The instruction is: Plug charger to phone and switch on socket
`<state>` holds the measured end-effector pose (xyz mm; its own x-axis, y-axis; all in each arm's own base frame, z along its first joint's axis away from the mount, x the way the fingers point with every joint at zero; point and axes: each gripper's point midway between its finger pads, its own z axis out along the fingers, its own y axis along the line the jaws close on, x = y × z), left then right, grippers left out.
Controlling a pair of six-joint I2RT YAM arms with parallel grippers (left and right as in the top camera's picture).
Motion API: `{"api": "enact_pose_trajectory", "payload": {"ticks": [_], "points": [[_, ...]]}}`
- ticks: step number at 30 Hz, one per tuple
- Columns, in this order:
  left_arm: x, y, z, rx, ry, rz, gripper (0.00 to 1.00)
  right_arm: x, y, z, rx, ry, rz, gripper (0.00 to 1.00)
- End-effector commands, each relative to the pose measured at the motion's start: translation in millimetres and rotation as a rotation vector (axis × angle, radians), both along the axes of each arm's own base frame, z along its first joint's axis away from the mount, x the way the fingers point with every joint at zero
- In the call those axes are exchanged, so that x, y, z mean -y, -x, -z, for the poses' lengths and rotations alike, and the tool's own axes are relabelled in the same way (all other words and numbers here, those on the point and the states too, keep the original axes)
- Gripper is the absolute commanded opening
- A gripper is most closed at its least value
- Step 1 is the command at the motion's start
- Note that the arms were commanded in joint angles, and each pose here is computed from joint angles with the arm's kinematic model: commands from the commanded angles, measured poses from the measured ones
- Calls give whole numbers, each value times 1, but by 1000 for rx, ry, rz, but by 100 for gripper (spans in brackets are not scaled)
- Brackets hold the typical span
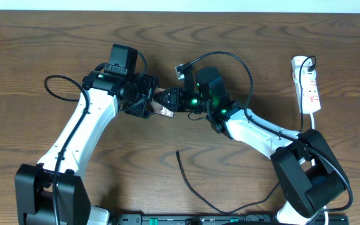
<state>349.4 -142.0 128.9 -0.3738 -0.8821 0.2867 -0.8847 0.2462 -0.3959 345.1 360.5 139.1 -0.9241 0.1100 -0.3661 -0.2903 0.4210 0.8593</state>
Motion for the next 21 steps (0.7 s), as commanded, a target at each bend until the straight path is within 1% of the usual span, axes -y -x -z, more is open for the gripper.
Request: {"api": "enact_pose_trajectory", "payload": {"ticks": [1, 9, 16, 17, 18, 21], "points": [[8, 3, -10, 14, 33, 14, 7, -15, 14, -10, 11, -37, -74, 10], [8, 3, -10, 14, 33, 14, 8, -15, 14, -10, 11, -37, -74, 9], [8, 3, -9, 13, 33, 14, 9, -14, 14, -10, 11, -37, -74, 1], [8, 3, -9, 13, 33, 14, 13, -14, 14, -10, 11, -37, -74, 1], [8, 3, -9, 13, 33, 14, 14, -15, 14, -10, 10, -37, -75, 1], [8, 3, -9, 13, 32, 14, 15, -14, 14, -10, 9, -39, -79, 1]]}}
